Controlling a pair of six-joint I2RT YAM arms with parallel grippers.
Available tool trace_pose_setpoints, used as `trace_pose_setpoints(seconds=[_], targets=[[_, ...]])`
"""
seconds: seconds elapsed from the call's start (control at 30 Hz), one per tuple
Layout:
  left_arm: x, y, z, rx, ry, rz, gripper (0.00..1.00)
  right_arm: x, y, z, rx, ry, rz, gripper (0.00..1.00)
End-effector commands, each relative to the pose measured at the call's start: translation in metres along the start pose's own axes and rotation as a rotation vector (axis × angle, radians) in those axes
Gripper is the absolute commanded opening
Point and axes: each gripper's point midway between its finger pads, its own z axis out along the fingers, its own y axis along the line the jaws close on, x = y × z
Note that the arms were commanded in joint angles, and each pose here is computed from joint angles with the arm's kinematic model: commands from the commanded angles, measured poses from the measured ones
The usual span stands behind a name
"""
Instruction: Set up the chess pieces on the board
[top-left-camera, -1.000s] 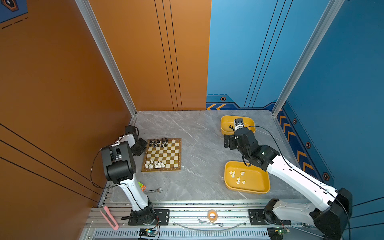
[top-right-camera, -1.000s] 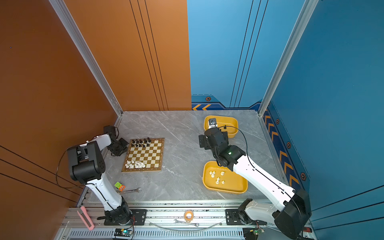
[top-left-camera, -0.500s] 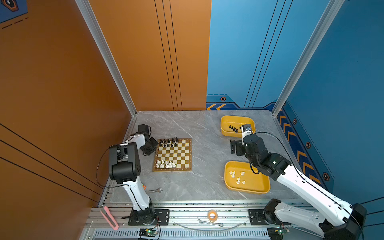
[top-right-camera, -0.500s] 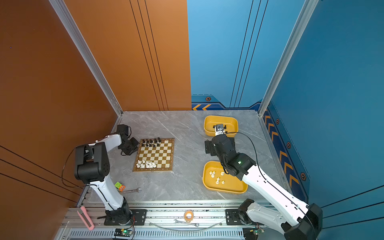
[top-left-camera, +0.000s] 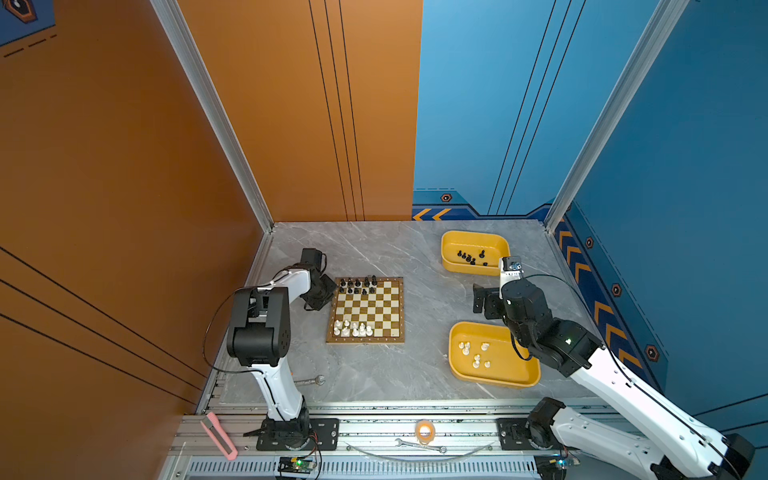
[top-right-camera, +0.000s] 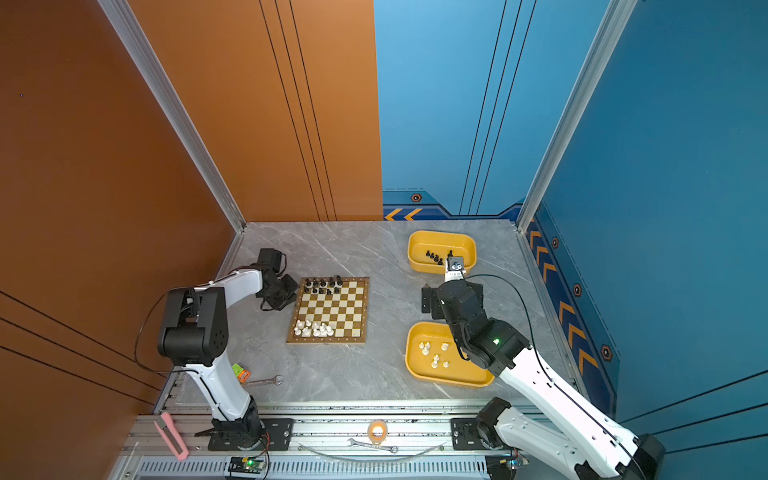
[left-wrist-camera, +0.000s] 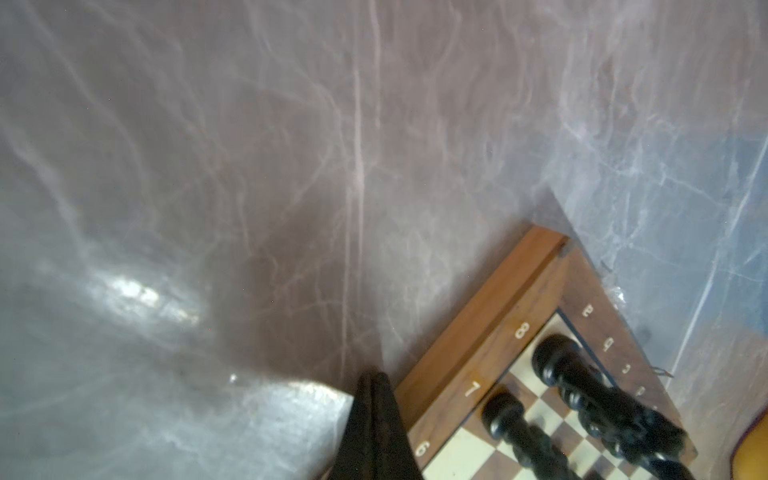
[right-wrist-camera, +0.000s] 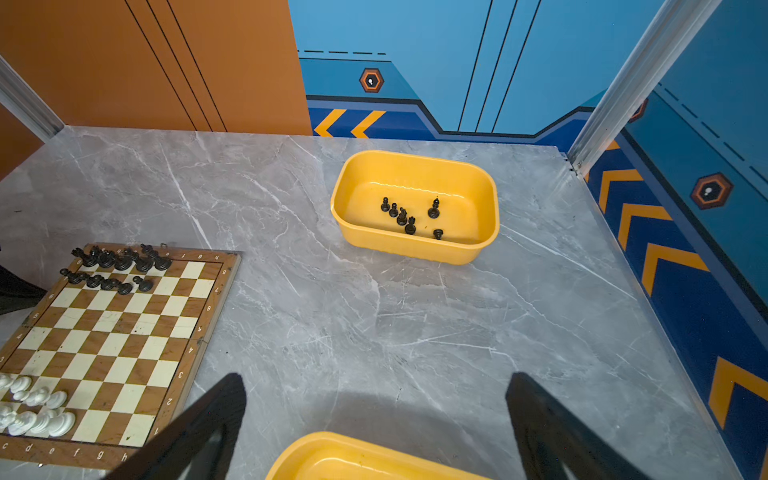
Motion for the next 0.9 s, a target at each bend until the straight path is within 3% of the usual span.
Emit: trace_pose_setpoints(seconds=[0.0,0.2,0.37,0.5,0.63,0.73,0.87], targets=[[0.043,0.012,0.01,-0.067,0.109,-0.001,0.05,0.01,-0.012,-0.003,0.047,0.022,0.008,1.0],[0.067,-0.006,0.013,-0.053,0.126,0.043,0.04,0.02,-0.022,0.0,0.127,0.078,-0.008,1.0],[0.082,-0.013,0.018,-0.043,0.143,0.061,0.03,0.034,-0.046,0.003,0.302,0.153,-0.038,1.0],[0.087,-0.015,0.018,-0.033,0.143,0.071,0.04,0.037,-0.052,0.001,0.338,0.16,-0.027,1.0],[0.084,-0.022,0.011,-0.009,0.128,0.088,0.13,0.04,-0.058,-0.004,0.333,0.131,0.053,1.0],[0.077,-0.028,-0.002,-0.007,0.096,0.118,0.27,0.048,-0.067,-0.008,0.337,0.123,0.096,1.0],[0.068,-0.033,-0.014,-0.008,0.066,0.16,0.43,0.06,-0.086,-0.009,0.396,0.213,0.145,1.0]])
